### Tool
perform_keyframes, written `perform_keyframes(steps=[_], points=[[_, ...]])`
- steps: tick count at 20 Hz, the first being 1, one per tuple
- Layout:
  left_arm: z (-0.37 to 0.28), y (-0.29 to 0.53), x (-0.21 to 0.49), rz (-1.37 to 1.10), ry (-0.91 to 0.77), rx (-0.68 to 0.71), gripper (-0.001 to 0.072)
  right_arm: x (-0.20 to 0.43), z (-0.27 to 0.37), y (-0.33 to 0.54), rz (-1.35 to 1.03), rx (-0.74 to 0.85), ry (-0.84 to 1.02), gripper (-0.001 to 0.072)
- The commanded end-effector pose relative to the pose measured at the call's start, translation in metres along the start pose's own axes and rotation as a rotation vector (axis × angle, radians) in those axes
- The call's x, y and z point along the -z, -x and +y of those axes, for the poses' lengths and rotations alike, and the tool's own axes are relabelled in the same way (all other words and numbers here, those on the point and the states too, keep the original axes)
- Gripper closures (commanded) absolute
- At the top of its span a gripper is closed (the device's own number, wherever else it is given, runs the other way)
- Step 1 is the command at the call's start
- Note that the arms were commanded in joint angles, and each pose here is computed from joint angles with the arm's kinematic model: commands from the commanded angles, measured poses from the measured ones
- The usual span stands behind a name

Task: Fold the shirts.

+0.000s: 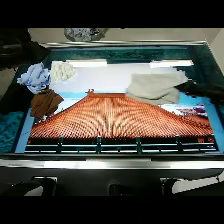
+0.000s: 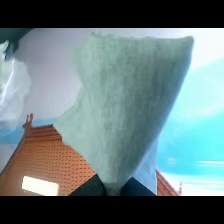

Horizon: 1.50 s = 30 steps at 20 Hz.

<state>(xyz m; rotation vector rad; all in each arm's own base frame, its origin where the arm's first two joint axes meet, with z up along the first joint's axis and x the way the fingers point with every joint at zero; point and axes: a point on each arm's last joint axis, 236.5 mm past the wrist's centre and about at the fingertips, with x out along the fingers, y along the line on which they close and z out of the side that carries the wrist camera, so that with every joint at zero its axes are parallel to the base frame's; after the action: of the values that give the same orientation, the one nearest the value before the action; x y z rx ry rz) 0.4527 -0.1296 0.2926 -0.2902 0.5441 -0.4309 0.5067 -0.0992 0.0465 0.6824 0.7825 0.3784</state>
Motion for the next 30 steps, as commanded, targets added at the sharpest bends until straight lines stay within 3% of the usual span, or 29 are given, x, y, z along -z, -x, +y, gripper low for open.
perform_keyframes(steps=[1, 7, 11, 15, 20, 28, 29, 30], points=[[-0.013, -0.004, 0.005, 0.013, -0.013, 0.024, 0.0684, -0.012, -0.069, 0.1, -0.101, 0.15, -0.08, 0.0666], [-0.024, -0.006, 0.008, 0.022, -0.023, 0.045, 0.0685, 0.081, -0.153, 0.22, 0.049, 0.373, -0.324, 0.0666], [-0.024, -0.006, 0.008, 0.022, -0.023, 0.045, 0.0685, 0.156, -0.181, 0.256, 0.232, 0.57, -0.443, 0.0666], [-0.024, -0.006, 0.008, 0.022, -0.023, 0.045, 0.0685, 0.212, -0.171, 0.239, 0.317, 0.566, -0.579, 0.0666], [-0.024, -0.006, 0.008, 0.022, -0.023, 0.045, 0.0685, 0.254, -0.164, 0.251, 0.392, 0.678, -0.631, 0.0666], [-0.024, -0.006, 0.008, 0.022, -0.023, 0.045, 0.0685, 0.275, -0.156, 0.246, 0.428, 0.677, -0.665, 0.0664], [-0.024, -0.006, 0.008, 0.021, -0.023, 0.045, 0.0685, 0.278, -0.153, 0.248, 0.45, 0.678, -0.666, 0.0646], [-0.025, -0.004, 0.007, 0.017, -0.023, 0.048, 0.0684, 0.278, -0.153, 0.255, 0.475, 0.687, -0.632, 0.0515]])
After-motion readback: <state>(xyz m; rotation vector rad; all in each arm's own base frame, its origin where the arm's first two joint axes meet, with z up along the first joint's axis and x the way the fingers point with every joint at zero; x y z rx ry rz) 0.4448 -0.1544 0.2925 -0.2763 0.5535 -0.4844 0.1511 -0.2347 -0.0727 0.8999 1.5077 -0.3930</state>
